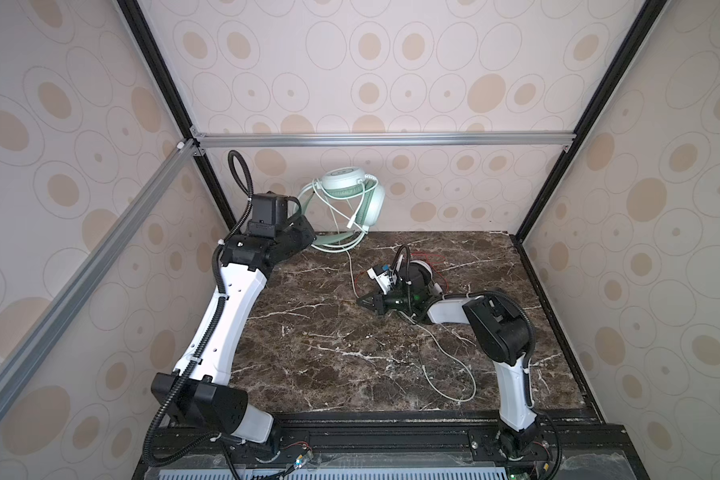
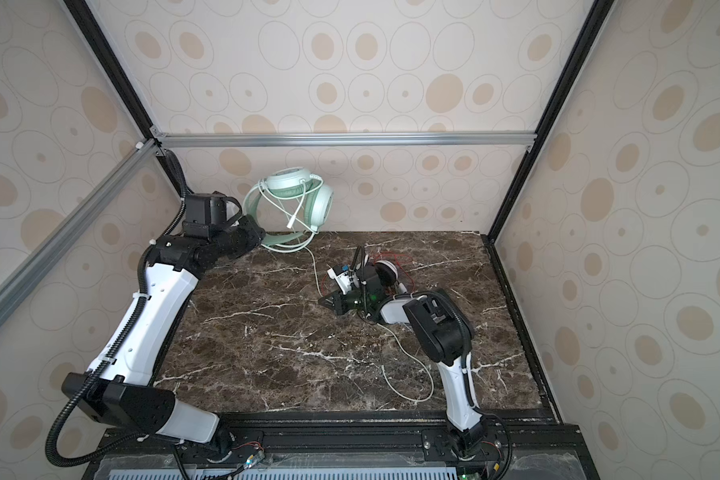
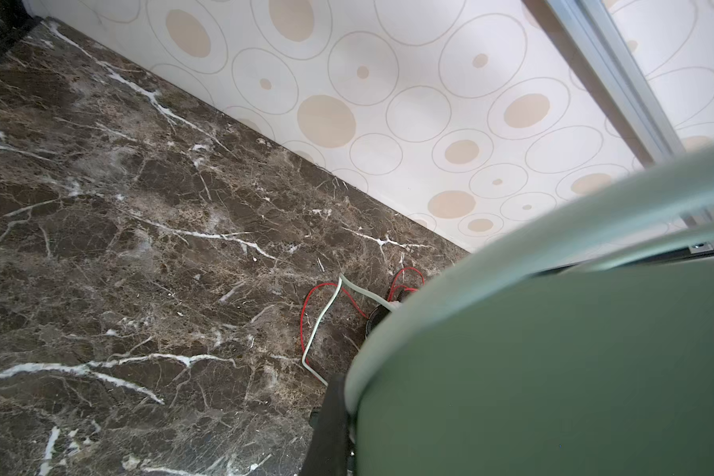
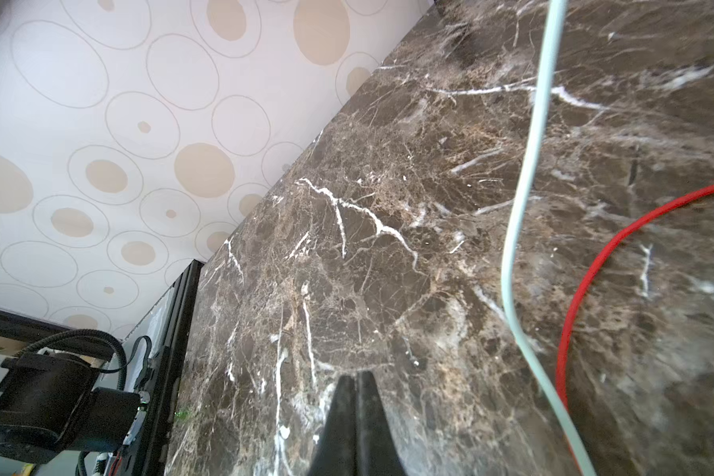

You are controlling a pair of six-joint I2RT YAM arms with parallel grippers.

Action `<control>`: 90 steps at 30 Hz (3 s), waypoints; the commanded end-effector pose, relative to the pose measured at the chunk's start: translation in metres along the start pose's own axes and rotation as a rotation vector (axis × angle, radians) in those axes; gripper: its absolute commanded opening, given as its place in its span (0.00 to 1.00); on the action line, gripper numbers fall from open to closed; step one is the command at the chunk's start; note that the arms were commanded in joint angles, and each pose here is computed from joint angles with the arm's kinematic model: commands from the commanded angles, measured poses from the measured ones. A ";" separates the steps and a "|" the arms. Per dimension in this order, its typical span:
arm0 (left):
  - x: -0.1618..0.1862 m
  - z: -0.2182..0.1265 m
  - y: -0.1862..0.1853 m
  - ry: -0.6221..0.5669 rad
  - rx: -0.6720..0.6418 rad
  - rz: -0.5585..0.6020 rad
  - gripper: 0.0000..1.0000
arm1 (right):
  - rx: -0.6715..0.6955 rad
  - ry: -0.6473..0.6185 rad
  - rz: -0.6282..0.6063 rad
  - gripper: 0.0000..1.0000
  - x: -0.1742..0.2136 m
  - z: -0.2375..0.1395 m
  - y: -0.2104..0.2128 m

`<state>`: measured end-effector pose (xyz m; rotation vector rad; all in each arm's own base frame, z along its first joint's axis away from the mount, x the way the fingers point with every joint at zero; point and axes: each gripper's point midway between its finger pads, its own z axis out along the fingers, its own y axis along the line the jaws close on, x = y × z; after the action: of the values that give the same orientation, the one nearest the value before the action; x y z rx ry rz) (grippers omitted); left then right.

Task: Wrap the headphones

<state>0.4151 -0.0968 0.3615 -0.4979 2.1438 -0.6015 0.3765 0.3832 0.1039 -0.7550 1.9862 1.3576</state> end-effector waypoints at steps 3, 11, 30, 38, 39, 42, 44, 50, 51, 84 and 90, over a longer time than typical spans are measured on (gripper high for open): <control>-0.027 -0.033 -0.028 -0.113 0.125 -0.019 0.00 | 0.117 0.020 -0.033 0.24 -0.006 -0.011 -0.005; -0.022 -0.028 -0.029 -0.089 0.143 -0.028 0.00 | 0.205 0.069 0.052 0.55 -0.030 0.019 -0.040; -0.018 -0.024 -0.026 -0.079 0.143 -0.026 0.00 | 0.185 0.151 0.124 0.00 0.014 0.035 -0.034; -0.022 -0.020 -0.009 -0.089 0.078 -0.012 0.00 | 0.313 0.221 0.062 0.00 0.054 -0.044 0.008; -0.024 -0.019 -0.004 -0.090 0.068 -0.016 0.00 | 0.347 0.236 0.047 0.00 0.059 -0.056 0.011; -0.028 -0.016 0.006 -0.081 0.058 -0.032 0.00 | 0.447 0.272 0.011 0.00 0.072 -0.087 0.016; -0.032 -0.018 0.010 -0.076 0.062 -0.043 0.00 | 0.522 0.281 -0.007 0.00 0.080 -0.107 0.014; -0.038 -0.030 0.014 -0.071 0.066 -0.063 0.00 | 0.640 0.224 0.011 0.00 0.101 -0.146 0.013; -0.039 -0.032 0.015 -0.073 0.066 -0.066 0.00 | 0.648 0.224 0.017 0.00 0.104 -0.149 0.013; 0.002 0.014 0.132 -0.163 -0.467 0.115 0.00 | 0.827 0.202 -0.769 0.00 -0.011 -0.191 0.184; 0.025 0.023 0.120 -0.129 -0.529 0.249 0.00 | 0.793 0.196 -0.924 0.00 -0.045 -0.177 0.225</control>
<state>0.3921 -0.0189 0.2450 -0.5410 2.2776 0.0785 0.2073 0.2925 0.3157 -1.0977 1.7537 0.0836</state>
